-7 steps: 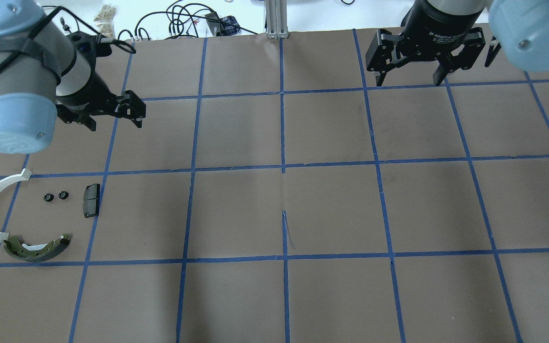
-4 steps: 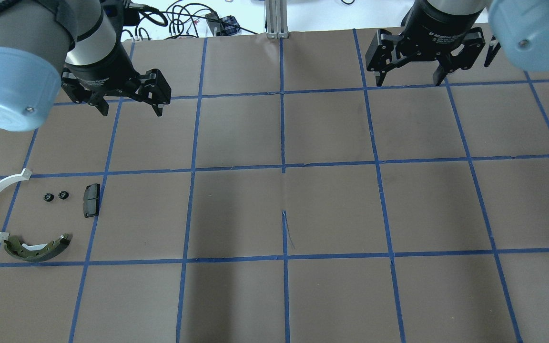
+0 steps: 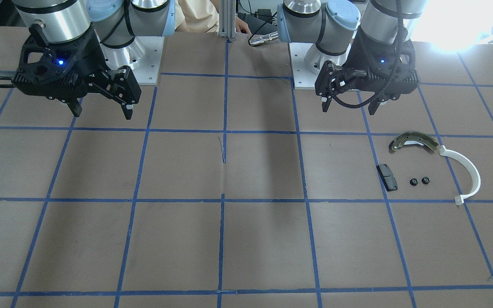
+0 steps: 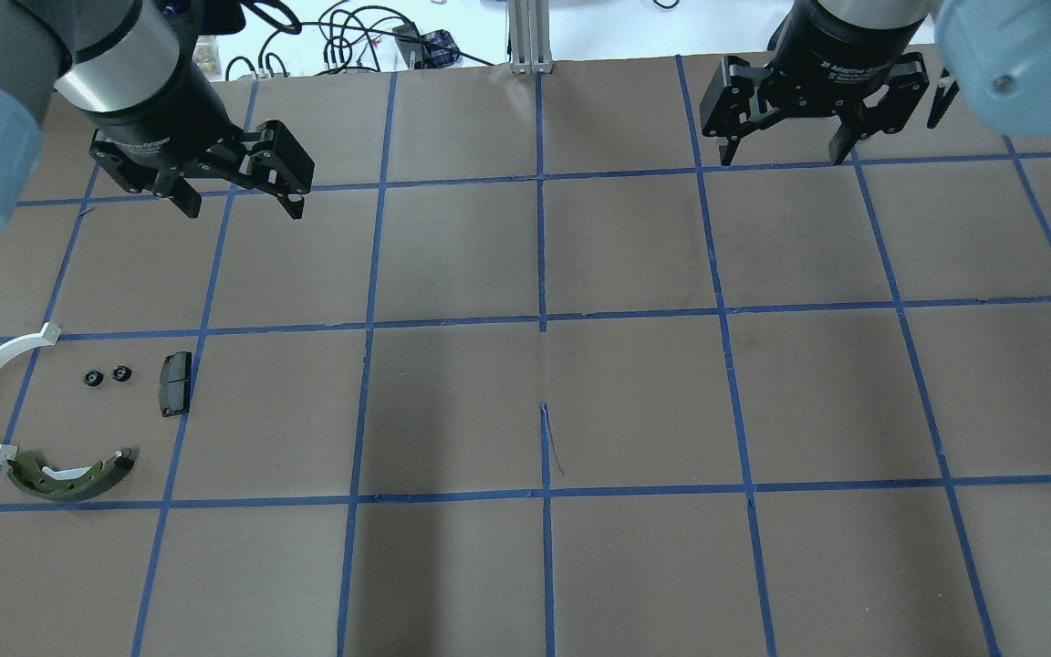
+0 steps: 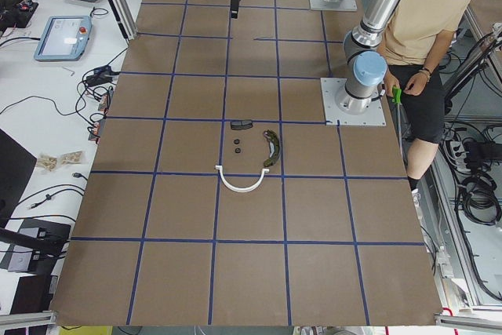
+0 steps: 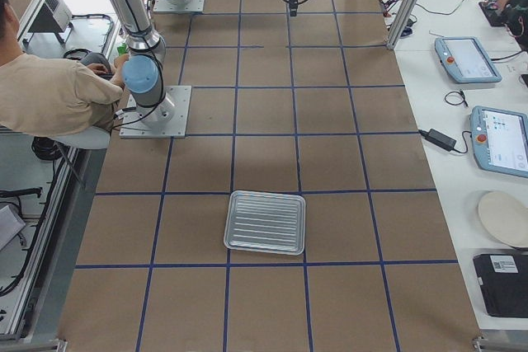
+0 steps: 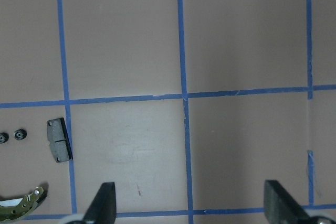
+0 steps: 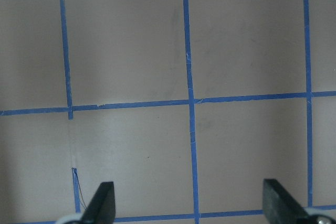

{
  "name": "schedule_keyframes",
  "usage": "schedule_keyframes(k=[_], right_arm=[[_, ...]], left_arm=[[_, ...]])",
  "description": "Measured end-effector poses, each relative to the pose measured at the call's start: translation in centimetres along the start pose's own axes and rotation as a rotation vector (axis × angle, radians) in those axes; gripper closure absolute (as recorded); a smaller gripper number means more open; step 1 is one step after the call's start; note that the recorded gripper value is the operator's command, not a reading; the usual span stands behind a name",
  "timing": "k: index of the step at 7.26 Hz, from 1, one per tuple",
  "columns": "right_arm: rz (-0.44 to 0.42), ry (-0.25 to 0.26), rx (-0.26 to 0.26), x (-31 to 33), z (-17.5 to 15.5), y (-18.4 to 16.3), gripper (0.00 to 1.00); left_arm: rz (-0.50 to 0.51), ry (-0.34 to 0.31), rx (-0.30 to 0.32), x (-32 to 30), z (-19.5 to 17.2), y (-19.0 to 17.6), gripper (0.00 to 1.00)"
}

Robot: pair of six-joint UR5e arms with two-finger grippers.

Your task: Place bearing gear from tray to pile

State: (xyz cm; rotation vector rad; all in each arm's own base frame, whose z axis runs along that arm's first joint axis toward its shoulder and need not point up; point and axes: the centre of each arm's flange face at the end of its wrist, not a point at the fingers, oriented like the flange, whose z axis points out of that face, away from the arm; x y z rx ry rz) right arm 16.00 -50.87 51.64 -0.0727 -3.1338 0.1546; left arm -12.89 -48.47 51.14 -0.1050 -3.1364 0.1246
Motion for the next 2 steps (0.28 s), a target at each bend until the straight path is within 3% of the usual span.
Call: schedule_keyframes(k=[2], right_arm=[[0.000,0.000,-0.001,0.00,0.01,0.01,0.00]], left_arm=[[-0.004,0.010,-0.041,-0.49,-0.36,-0.07,0.00]])
